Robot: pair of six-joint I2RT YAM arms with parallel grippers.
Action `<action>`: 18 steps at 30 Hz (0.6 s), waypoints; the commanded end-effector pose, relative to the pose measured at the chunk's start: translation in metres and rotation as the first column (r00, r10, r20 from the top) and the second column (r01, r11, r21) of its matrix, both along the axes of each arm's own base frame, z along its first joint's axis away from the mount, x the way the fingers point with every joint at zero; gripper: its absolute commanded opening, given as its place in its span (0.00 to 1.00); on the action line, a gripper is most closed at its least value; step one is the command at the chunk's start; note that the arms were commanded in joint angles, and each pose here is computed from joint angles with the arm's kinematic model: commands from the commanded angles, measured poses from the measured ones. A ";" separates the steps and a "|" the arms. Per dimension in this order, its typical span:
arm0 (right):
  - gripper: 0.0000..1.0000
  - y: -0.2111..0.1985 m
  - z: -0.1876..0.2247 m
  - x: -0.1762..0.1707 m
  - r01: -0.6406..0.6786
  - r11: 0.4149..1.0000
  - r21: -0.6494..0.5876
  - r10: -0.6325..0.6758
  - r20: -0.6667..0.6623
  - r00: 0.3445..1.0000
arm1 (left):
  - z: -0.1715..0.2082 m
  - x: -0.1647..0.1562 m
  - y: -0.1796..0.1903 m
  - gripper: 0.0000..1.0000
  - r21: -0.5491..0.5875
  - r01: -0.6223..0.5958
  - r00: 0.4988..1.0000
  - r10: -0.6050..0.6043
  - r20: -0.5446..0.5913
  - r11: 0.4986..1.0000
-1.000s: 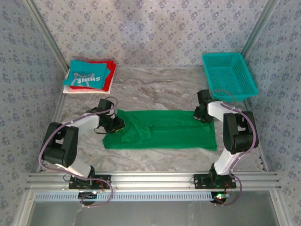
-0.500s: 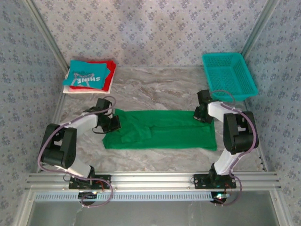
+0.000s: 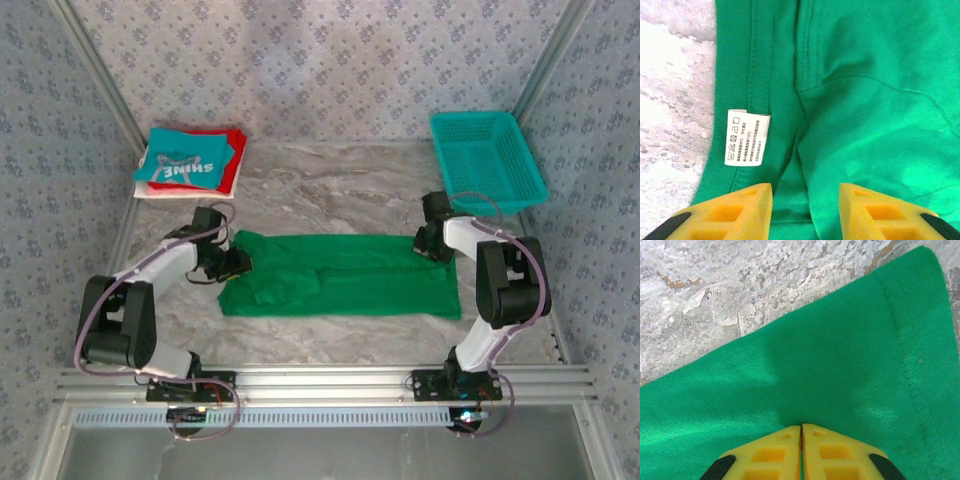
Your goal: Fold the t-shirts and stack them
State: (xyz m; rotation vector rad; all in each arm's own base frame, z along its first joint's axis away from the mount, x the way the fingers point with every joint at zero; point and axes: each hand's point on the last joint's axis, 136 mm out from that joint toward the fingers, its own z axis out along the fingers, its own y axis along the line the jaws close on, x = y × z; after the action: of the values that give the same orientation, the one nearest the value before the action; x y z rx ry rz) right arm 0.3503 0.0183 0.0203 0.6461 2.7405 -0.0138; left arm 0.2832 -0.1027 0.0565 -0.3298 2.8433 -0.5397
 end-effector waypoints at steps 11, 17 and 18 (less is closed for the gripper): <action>0.27 0.011 0.057 -0.012 -0.091 0.990 -0.105 0.094 0.028 0.995 | 0.046 0.027 -0.027 0.40 -0.063 -0.021 0.983 0.032 0.183 0.998; 0.28 0.020 0.073 -0.010 -0.162 0.971 -0.178 0.171 0.037 0.984 | 0.008 0.033 -0.037 0.38 -0.061 -0.017 0.994 0.024 0.103 0.998; 0.28 0.022 0.075 -0.009 -0.175 0.968 -0.180 0.187 0.052 0.981 | 0.002 0.033 -0.036 0.38 -0.054 -0.022 0.996 0.027 0.090 0.998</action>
State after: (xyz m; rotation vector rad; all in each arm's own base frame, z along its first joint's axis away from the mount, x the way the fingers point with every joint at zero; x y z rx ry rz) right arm 0.3466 0.0480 0.0842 0.3959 2.6880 -0.1023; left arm 0.3133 -0.1342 0.0714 -0.3163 2.7281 -0.5928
